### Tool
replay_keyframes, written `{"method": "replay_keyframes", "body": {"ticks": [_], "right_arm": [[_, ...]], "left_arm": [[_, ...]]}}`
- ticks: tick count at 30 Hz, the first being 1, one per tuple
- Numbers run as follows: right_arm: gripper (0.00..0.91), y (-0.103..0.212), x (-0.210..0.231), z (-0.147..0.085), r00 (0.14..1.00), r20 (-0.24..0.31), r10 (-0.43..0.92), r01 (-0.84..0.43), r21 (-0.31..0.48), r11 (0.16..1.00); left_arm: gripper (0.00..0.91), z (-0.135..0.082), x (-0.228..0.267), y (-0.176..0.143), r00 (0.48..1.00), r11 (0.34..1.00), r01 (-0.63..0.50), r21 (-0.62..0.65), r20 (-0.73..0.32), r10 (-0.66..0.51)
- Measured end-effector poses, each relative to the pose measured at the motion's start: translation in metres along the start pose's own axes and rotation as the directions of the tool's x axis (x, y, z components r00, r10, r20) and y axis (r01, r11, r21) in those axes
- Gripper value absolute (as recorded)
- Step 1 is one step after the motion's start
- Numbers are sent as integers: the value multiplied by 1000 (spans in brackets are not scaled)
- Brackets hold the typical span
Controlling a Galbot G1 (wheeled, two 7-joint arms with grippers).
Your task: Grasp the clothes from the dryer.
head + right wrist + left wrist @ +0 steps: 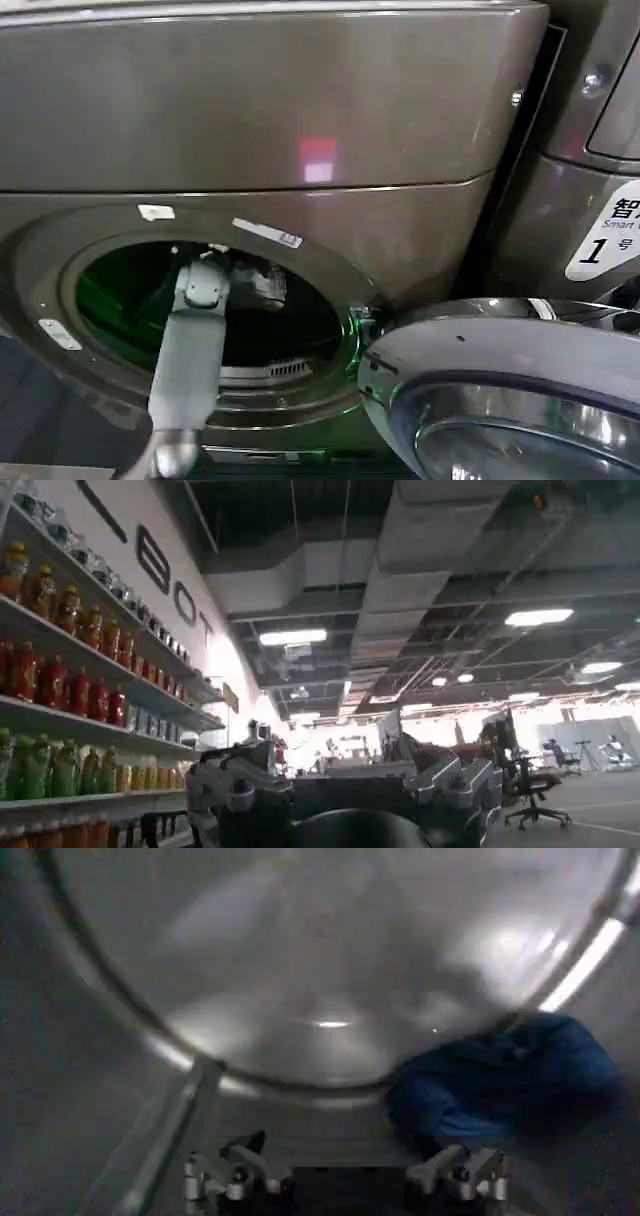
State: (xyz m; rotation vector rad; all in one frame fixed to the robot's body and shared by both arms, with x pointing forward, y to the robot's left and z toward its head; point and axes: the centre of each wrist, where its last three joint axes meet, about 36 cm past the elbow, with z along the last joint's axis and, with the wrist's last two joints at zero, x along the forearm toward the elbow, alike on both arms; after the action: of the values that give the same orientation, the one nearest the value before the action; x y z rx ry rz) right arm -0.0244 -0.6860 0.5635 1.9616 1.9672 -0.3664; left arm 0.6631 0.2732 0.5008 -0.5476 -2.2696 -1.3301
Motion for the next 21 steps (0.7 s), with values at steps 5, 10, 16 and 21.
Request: {"method": "replay_keyframes", "body": {"ticks": [5, 10, 16, 21], "right_arm": [[907, 2, 1, 1, 1000, 0, -4, 4, -2, 1000], [907, 4, 0, 2, 1000, 0, -8, 8, 0, 1000], [907, 5, 0, 3, 1000, 3, -14, 14, -2, 1000], [907, 6, 2, 6, 1000, -2, -16, 16, -3, 1000]], "left_arm": [[907, -5, -3, 22, 985, 968, -173, -183, -20, 173], [907, -12, -8, 40, 955, 897, -296, -329, -74, 288], [907, -18, -14, 54, 923, 830, -384, -404, -146, 356], [907, -14, -21, 57, 899, 797, -437, -416, -211, 383]]}}
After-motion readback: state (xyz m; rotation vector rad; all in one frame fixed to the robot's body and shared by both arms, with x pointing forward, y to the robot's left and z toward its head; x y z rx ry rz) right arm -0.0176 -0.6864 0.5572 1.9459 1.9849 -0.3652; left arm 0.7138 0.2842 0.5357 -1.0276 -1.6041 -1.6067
